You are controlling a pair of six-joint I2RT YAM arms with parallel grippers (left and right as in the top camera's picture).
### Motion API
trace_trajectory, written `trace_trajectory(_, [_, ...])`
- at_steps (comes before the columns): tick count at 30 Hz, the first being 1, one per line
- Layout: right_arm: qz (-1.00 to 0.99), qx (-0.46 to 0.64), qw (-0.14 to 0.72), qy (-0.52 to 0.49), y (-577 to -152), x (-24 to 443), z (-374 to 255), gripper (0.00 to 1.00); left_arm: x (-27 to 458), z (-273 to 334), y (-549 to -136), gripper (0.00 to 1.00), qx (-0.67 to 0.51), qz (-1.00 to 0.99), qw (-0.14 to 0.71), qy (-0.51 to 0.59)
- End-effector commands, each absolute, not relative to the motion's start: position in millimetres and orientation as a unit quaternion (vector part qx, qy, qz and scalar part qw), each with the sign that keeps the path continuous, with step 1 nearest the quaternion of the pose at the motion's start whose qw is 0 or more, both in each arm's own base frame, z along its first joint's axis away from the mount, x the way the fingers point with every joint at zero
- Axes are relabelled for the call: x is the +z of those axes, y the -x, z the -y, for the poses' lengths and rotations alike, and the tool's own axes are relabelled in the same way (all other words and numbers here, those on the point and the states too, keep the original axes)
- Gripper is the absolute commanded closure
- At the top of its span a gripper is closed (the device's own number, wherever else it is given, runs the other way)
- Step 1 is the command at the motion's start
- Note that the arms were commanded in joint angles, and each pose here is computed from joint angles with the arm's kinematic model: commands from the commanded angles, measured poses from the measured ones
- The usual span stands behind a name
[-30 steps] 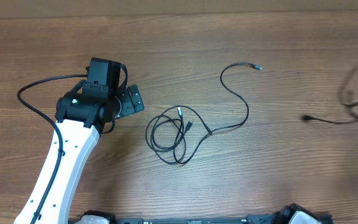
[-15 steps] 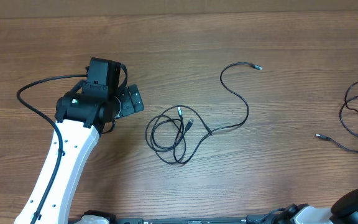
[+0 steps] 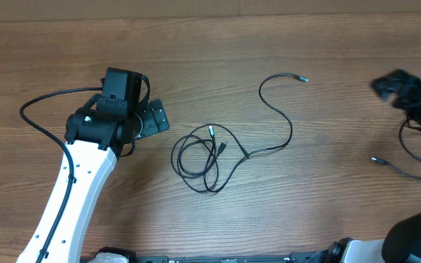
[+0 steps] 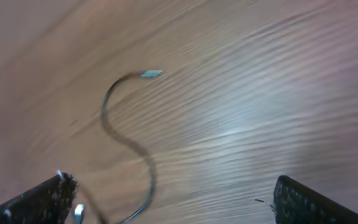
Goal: Untangle cables
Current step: 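Move the right gripper back over the cable pile and lower it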
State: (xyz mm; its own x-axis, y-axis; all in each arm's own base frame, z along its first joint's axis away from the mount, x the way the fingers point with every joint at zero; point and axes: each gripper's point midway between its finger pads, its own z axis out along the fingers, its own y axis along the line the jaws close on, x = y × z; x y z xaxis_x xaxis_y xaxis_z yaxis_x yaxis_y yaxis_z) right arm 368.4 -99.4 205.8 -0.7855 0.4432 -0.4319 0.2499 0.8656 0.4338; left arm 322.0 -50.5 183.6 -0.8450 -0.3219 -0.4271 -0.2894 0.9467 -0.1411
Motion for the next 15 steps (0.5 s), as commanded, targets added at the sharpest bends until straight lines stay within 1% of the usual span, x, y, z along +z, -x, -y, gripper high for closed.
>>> trace_trajectory(1, [-0.943,0.206,0.241,-0.100,-370.6,207.4,30.4,0.00,193.0,50.3,-323.7,0.00,-0.040,-0.958,0.242,0.150])
trace_trajectory(2, [-0.945,0.209,0.237,-0.090,-370.4,206.4,21.9,0.00,193.0,50.3,-323.7,0.00,-0.040,-0.958,0.242,0.150])
trace_trajectory(4, [-0.951,0.225,0.210,-0.039,-365.9,195.5,-23.8,0.00,193.0,50.3,-323.7,0.00,-0.040,-0.958,0.242,0.150])
trace_trajectory(7, [-0.953,0.244,0.173,-0.054,-358.1,176.5,-53.8,0.00,193.0,50.3,-323.7,0.00,-0.040,-0.958,0.242,0.150])
trace_trajectory(11, [-0.958,0.258,0.106,-0.071,-331.0,125.1,-98.6,0.00,193.0,50.3,-323.7,0.00,-0.040,-0.958,0.242,0.150])
trace_trajectory(15, [-0.957,0.265,0.070,-0.090,-311.5,94.1,-122.9,0.00,193.0,50.3,-323.7,0.00,-0.040,-0.958,0.242,0.150])
